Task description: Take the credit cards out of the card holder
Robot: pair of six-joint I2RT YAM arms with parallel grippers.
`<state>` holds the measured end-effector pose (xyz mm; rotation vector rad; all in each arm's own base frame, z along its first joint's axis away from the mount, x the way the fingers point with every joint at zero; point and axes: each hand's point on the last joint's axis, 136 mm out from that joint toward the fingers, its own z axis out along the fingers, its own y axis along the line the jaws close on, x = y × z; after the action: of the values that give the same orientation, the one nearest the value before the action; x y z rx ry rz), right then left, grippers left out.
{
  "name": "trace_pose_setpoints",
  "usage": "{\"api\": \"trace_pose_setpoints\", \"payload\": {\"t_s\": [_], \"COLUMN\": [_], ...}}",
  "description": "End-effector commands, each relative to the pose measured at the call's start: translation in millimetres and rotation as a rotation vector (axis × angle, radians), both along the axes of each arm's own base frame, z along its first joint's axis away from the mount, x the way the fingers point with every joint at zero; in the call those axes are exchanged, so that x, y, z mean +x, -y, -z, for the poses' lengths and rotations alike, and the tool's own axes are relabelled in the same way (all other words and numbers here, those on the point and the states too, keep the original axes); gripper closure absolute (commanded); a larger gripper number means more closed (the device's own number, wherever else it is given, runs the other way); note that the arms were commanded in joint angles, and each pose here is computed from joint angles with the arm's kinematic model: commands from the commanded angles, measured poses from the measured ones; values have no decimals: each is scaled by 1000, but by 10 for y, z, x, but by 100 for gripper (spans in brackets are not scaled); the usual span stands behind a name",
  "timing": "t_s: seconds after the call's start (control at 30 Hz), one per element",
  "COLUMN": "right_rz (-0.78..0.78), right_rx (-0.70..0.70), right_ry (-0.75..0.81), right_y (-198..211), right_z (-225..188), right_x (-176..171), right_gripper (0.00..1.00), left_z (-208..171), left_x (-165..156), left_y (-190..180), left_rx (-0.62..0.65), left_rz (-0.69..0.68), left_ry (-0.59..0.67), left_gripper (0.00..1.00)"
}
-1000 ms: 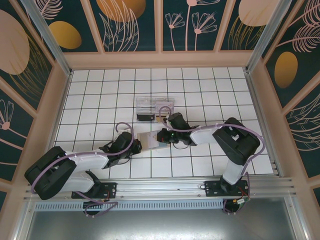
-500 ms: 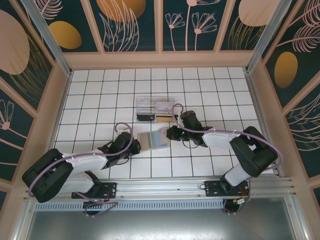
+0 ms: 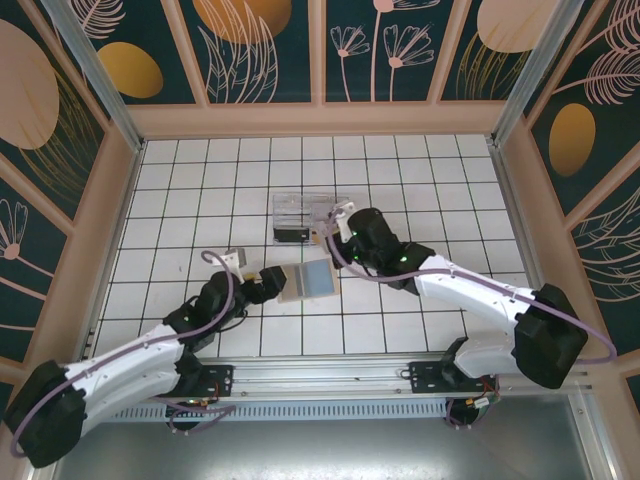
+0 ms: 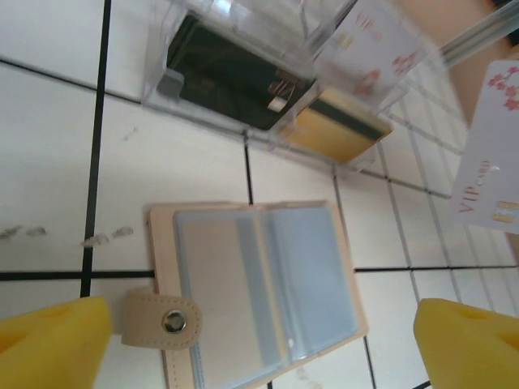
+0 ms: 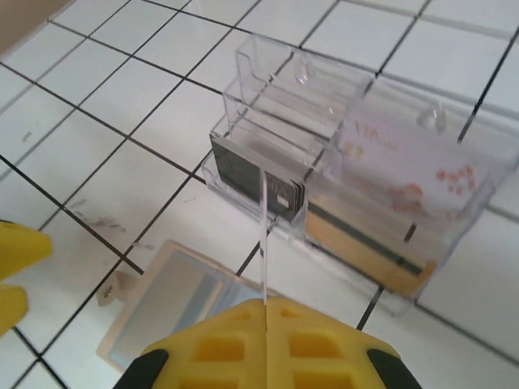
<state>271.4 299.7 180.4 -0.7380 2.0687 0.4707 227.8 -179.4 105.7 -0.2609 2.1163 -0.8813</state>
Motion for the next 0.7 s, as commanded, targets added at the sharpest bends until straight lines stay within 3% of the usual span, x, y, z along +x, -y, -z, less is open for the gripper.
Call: {"api": "trace_pose_setpoints", "payload": {"t_s": [0.0,0.2,0.47,0.67], "right_rz": [-53,-120,-371,-465], "right_rx": [-343,-698,-806,-841], "right_ry": [238,444,566,515], "right_y": [80,72,-176,-153], "right_z": [30,49,34,72], "right_x": [187,504,477,593], "right_gripper": [100,100,100,100], "left_z": [-14,-24,-118,-117], "left_x": [17,-102,-197,-230], "left_y": [-194,-366,-498,-504], "left_rx": [-3,-29,-101,-121], "left_rz": [-81,-106,-125,-118], "left_ry": [44,84,166,173], "left_gripper": [1,1,1,1]}}
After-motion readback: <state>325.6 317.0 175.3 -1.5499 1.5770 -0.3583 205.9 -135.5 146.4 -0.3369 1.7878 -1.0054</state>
